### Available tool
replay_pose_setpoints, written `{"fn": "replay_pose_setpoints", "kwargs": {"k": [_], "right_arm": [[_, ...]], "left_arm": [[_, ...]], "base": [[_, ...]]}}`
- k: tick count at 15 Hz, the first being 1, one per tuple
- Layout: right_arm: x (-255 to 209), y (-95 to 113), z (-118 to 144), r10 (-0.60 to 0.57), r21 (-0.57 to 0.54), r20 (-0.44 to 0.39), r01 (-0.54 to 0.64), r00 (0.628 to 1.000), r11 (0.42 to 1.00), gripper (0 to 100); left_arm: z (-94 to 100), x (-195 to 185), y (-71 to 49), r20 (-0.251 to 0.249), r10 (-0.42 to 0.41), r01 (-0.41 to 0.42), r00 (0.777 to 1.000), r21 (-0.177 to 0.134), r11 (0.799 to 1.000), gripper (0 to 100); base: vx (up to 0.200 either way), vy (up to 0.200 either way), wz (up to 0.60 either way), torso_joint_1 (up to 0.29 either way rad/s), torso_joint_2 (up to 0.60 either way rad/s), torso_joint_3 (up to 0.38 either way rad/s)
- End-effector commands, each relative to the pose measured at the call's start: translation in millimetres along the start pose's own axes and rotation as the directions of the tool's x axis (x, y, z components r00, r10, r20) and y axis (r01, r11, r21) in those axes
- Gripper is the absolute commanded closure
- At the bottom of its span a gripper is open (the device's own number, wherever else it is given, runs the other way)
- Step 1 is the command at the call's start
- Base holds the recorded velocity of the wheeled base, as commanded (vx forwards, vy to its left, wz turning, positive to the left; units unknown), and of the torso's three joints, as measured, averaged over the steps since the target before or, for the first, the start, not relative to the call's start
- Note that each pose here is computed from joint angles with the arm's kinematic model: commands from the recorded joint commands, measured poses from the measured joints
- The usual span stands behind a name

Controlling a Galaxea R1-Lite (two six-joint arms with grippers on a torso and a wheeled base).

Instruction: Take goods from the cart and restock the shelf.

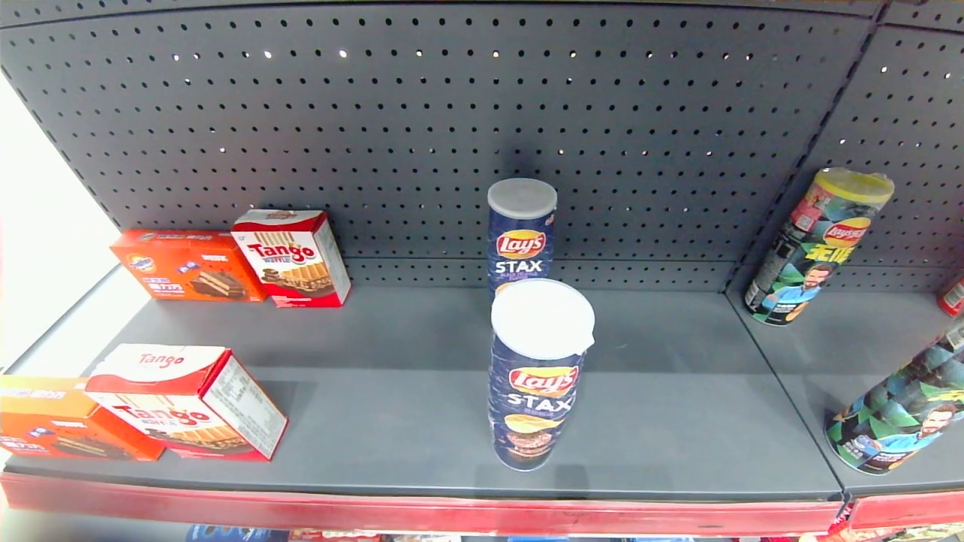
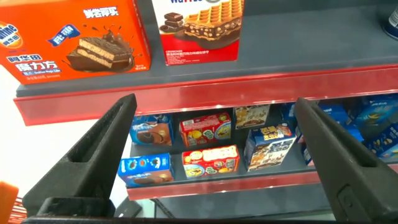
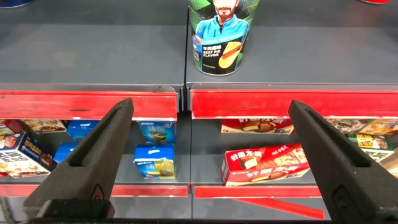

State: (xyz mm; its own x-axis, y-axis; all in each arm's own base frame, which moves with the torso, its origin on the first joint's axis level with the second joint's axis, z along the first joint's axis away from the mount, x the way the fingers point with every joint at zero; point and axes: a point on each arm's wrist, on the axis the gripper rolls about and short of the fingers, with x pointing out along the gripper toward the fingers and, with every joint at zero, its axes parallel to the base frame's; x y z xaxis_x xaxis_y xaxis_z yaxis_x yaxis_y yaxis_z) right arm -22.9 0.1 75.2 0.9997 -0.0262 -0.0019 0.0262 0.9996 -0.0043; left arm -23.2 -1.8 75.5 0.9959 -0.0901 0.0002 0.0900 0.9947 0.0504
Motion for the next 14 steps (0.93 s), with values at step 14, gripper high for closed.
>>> {"fn": "replay_pose_setpoints", "kwargs": {"k": [14], "right_arm": [[0.1, 0.0, 0.0, 0.000, 0.000, -0.001, 0.000, 1.000, 1.000, 0]], "left_arm": [[0.0, 0.2, 0.0, -0.003, 0.000, 0.000, 1.000, 0.001, 1.000, 0]], "base": [[0.000, 0.000, 0.00, 0.000, 0.00, 0.000]]}}
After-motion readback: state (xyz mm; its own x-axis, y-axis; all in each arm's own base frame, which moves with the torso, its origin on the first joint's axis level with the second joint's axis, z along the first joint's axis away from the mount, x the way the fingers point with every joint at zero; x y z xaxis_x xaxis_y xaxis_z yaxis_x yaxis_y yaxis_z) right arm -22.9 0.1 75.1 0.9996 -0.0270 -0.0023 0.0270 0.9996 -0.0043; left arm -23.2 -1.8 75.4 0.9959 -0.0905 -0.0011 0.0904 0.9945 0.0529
